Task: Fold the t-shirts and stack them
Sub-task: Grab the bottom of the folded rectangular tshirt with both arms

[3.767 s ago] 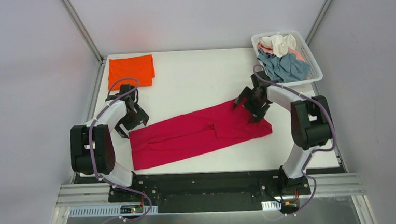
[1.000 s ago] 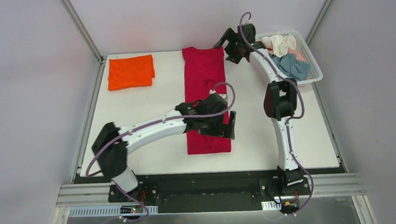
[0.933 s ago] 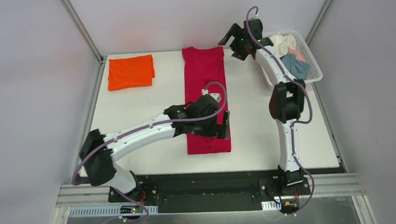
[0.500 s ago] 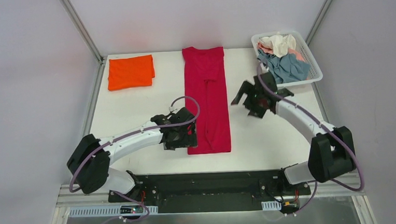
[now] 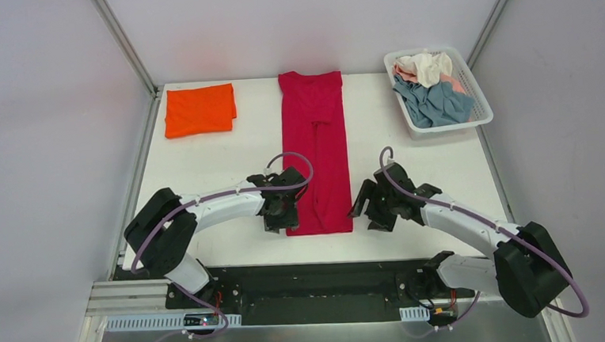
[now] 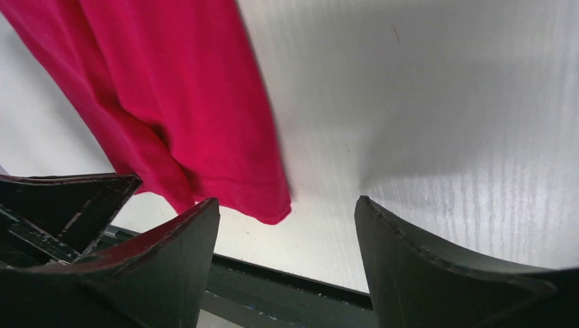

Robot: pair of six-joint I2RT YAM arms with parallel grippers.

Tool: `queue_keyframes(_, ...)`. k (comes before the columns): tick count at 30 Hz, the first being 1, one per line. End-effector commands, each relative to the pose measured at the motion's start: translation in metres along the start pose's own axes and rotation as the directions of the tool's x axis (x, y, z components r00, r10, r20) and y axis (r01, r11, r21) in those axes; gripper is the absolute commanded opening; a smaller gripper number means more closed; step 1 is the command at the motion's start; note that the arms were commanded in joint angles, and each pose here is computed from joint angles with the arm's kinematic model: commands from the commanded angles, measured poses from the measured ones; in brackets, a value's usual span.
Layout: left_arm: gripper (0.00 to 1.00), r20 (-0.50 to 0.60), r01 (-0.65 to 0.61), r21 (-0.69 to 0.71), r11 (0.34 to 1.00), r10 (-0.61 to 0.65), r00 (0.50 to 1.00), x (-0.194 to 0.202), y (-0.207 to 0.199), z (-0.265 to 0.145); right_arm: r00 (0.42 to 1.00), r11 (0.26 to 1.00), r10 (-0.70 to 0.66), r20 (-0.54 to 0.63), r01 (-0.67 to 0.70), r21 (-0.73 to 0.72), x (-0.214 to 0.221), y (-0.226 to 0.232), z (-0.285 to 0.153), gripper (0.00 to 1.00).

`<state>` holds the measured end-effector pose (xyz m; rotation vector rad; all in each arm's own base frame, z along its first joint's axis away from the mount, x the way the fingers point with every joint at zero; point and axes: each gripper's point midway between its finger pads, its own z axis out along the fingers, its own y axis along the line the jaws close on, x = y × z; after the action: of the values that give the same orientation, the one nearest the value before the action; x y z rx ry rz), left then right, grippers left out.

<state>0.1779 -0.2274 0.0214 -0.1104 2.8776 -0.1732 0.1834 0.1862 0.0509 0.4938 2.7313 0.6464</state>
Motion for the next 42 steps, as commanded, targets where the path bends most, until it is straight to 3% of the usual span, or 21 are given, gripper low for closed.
queue_keyframes(1,0.40,-0.018,0.018,-0.029,0.999,-0.019,1.000,0.006,0.004,0.011,0.998,0.996,0.024,-0.066,-0.029,-0.087,0.018,0.015,0.005,0.72)
queue_keyframes(9,0.01,-0.046,0.015,-0.040,0.999,-0.017,0.999,0.010,0.003,0.020,0.994,0.996,0.027,-0.106,-0.035,-0.079,0.031,0.014,0.020,0.55)
queue_keyframes(12,0.00,-0.057,0.028,-0.043,0.999,-0.031,0.998,0.015,0.007,0.020,0.992,0.996,0.035,-0.124,-0.045,-0.074,0.036,0.012,0.026,0.48)
queue_keyframes(14,0.00,-0.060,0.041,-0.042,0.998,-0.044,0.997,0.018,0.010,0.018,0.991,0.997,0.041,-0.125,-0.048,-0.053,0.038,0.006,0.029,0.36)
queue_keyframes(18,0.00,-0.058,0.075,-0.043,0.996,-0.077,0.995,0.028,0.024,0.013,0.990,0.998,0.053,-0.134,-0.057,-0.025,0.048,-0.012,0.029,0.00)
queue_keyframes(24,0.00,-0.051,0.102,-0.037,0.994,-0.104,0.993,0.043,0.042,0.011,0.986,0.997,0.068,-0.152,-0.071,-0.015,0.065,-0.035,0.025,0.00)
queue_keyframes(30,0.00,-0.045,0.080,0.035,0.996,-0.078,0.996,0.055,0.031,0.003,0.981,0.985,0.061,-0.182,-0.089,-0.149,0.075,-0.019,0.013,0.00)
queue_keyframes(42,0.00,0.187,0.038,0.271,0.962,-0.092,0.978,0.010,0.003,-0.058,0.998,0.943,0.001,-0.056,-0.019,-0.332,0.046,0.029,-0.025,0.00)
